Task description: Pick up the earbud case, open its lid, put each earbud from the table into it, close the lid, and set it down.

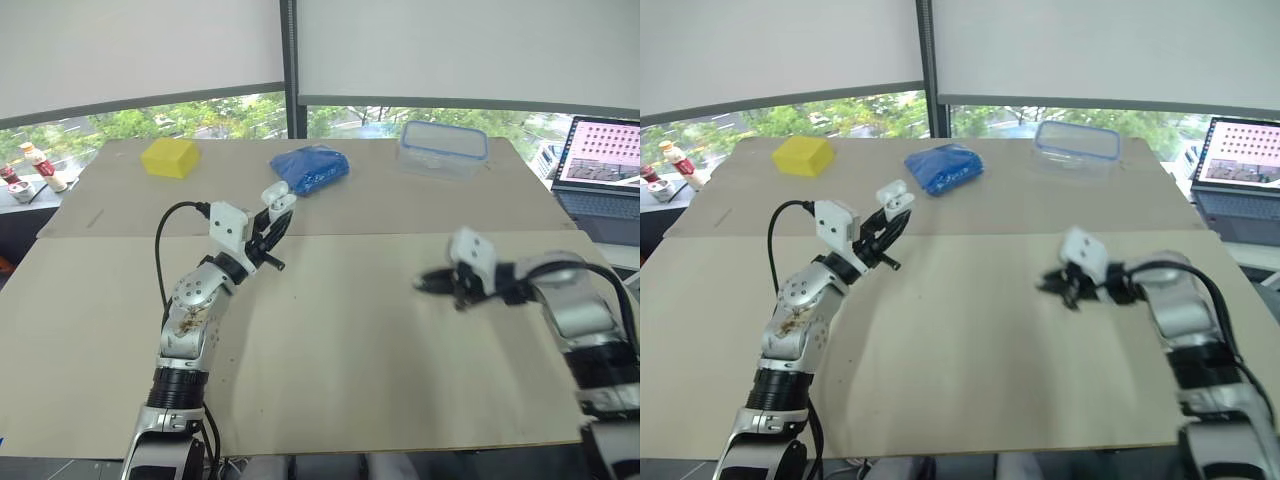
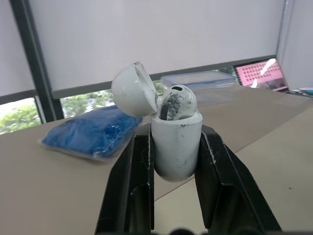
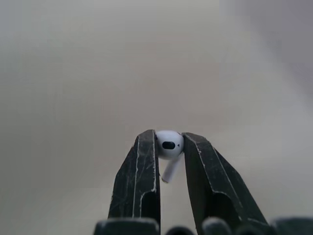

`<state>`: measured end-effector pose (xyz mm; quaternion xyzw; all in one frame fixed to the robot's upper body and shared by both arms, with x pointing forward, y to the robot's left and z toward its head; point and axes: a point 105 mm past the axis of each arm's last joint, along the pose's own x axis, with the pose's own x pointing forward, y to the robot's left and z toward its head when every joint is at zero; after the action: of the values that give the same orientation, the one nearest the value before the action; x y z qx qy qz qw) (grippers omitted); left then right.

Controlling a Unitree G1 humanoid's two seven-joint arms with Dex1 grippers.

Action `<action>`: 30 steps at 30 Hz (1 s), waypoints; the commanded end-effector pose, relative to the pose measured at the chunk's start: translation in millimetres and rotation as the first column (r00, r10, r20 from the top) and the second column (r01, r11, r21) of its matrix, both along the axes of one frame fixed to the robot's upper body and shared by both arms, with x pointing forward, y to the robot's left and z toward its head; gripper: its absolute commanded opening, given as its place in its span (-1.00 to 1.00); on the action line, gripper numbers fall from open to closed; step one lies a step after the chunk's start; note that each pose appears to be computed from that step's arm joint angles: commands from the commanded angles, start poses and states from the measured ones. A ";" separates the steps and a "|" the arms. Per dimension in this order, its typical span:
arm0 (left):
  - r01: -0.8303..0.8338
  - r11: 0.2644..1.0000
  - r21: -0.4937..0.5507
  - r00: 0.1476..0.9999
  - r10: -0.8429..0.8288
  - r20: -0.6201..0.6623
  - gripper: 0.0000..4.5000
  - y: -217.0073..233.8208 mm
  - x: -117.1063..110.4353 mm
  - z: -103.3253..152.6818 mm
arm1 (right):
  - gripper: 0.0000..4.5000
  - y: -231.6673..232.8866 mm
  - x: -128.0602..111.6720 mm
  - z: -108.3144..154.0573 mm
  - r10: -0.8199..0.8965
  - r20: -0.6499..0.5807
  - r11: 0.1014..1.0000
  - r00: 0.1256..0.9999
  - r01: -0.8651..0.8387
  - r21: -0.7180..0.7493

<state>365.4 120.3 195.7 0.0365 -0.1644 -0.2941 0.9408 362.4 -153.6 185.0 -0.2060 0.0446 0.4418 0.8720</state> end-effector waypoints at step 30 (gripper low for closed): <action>0.273 0.962 0.013 0.961 -0.274 0.029 -0.73 -58.5 -10.1 14.9 | -0.84 96.6 -22.7 73.3 -0.150 0.208 0.864 0.967 0.026 0.504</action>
<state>362.0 66.3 199.7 0.0176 -0.1611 -0.4100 0.8976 343.7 -56.8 244.5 -0.0263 -0.1373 0.3721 0.9176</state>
